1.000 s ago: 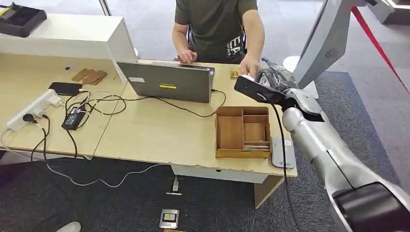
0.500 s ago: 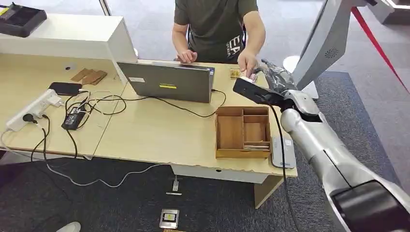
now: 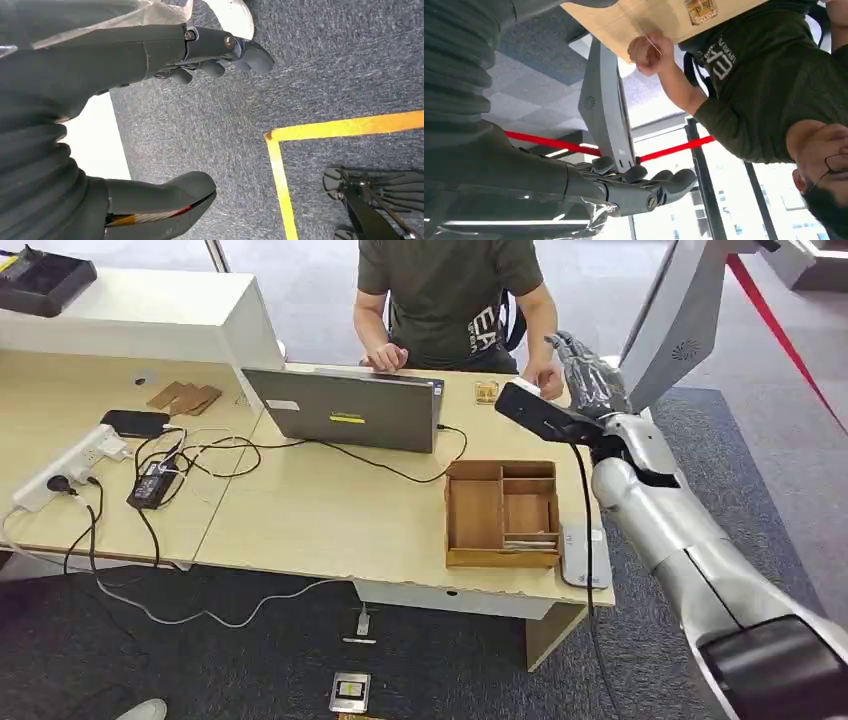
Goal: Pass the card to the sensor for recognition and then transmit it.
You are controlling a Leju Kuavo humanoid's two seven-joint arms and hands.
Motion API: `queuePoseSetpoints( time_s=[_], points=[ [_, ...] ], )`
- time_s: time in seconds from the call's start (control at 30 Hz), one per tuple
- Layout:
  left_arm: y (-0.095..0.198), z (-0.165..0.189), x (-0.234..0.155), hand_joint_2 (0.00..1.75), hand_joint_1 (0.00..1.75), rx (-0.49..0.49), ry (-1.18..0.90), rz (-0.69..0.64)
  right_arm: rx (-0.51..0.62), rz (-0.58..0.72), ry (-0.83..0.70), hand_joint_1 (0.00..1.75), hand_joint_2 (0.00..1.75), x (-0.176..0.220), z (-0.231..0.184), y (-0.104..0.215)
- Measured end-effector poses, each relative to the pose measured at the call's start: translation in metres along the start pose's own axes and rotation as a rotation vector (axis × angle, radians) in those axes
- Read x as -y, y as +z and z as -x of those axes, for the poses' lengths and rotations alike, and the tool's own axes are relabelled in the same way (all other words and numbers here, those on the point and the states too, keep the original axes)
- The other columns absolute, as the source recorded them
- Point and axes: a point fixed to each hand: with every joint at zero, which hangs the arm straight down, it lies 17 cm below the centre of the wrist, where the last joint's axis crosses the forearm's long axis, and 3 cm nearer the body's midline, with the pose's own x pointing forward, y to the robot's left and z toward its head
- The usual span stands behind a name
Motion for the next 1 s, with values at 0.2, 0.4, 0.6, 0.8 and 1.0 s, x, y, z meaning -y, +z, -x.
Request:
queuePoseSetpoints(
  time_s=[0.2,0.4,0.6,0.8,1.0],
  points=[
    [0.000,0.000,0.000,1.75,0.00,-0.001,0.001,0.000,0.022,0.012,-0.001,0.00,1.75,0.006,-0.005,0.001],
    [0.000,0.001,0.000,1.75,0.00,-0.008,0.003,0.001,0.017,-0.020,0.041,0.00,1.75,-0.008,-0.005,0.018],
    [0.000,0.003,0.000,1.75,0.00,-0.012,0.016,0.001,0.018,-0.068,0.063,0.00,1.75,-0.044,0.001,0.067],
    [0.000,0.003,0.000,1.75,0.00,-0.015,0.027,0.002,0.038,-0.080,0.082,0.00,1.75,-0.072,0.009,0.115],
    [0.000,0.003,0.000,1.75,0.00,-0.016,0.027,0.002,0.060,-0.101,0.056,0.00,1.75,-0.098,0.010,0.144]
  ],
)
